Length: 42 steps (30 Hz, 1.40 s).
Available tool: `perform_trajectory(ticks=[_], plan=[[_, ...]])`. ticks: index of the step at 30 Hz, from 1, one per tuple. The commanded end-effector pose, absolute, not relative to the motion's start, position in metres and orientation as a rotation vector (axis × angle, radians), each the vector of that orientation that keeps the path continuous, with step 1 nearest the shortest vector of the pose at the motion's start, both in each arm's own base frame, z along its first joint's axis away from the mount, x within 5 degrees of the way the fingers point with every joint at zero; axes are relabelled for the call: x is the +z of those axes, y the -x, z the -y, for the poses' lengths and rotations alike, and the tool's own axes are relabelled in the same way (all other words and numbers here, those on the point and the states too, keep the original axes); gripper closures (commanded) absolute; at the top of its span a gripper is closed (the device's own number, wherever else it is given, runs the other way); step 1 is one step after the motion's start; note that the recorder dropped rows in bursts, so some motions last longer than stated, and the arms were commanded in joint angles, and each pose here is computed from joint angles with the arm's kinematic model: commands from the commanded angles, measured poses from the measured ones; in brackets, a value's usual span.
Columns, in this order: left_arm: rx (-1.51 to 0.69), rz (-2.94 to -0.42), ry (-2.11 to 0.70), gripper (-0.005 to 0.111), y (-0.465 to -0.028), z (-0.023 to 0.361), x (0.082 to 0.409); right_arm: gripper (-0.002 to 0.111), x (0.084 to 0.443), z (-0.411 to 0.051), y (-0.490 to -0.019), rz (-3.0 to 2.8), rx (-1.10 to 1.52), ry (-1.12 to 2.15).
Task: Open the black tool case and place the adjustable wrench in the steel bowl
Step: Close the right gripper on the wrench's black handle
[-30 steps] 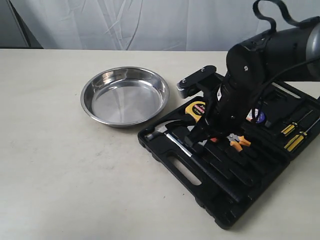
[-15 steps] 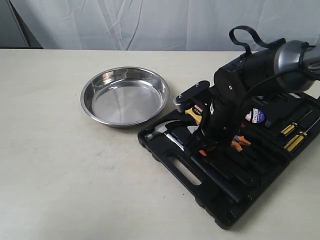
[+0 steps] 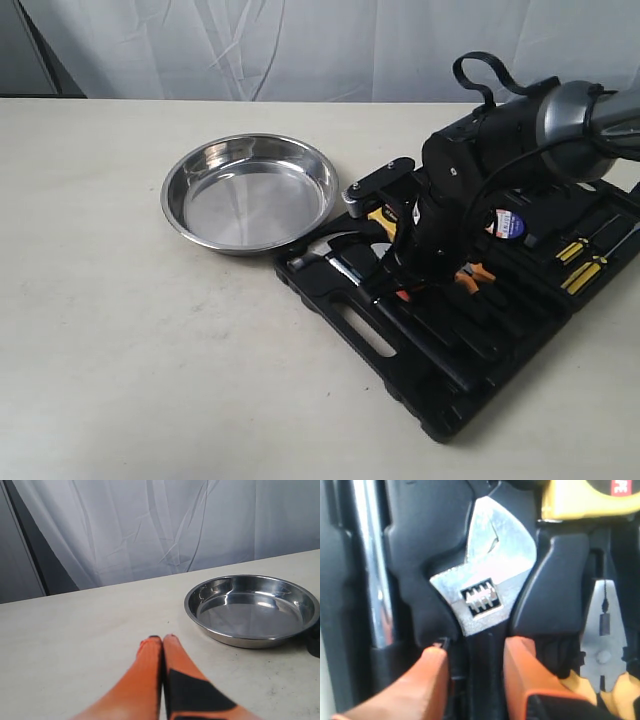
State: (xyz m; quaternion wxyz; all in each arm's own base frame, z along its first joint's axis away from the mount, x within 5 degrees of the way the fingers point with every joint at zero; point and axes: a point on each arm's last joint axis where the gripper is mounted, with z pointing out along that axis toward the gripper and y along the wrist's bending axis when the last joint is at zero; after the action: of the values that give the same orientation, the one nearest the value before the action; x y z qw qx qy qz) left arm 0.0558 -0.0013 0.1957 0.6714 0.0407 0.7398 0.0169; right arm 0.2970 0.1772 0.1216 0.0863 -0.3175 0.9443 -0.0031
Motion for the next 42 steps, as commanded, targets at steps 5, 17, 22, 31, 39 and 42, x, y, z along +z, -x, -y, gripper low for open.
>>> perform_trajectory(ticks=[5,17,22,31,39,42], plan=[[0.032,-1.661,-0.092,0.106,-0.056,0.002,0.197,0.100,0.095,-0.174,-0.292,-2.898,-0.014,0.944],[0.032,-1.661,-0.092,0.106,-0.056,0.002,0.197,0.109,0.118,-0.174,-0.291,-2.858,-0.001,0.935],[0.032,-1.661,-0.092,0.106,-0.056,0.002,0.197,0.109,0.137,-0.174,-0.290,-2.809,0.019,0.915],[0.032,-1.661,-0.092,0.106,-0.056,0.002,0.197,0.109,0.146,-0.174,-0.289,-2.797,0.042,0.892],[0.032,-1.661,-0.092,0.106,-0.056,0.002,0.197,0.109,0.148,-0.176,-0.290,-2.776,0.059,0.876],[0.032,-1.661,-0.092,0.106,-0.056,0.002,0.197,0.109,0.149,-0.178,-0.293,-2.737,0.074,0.865]])
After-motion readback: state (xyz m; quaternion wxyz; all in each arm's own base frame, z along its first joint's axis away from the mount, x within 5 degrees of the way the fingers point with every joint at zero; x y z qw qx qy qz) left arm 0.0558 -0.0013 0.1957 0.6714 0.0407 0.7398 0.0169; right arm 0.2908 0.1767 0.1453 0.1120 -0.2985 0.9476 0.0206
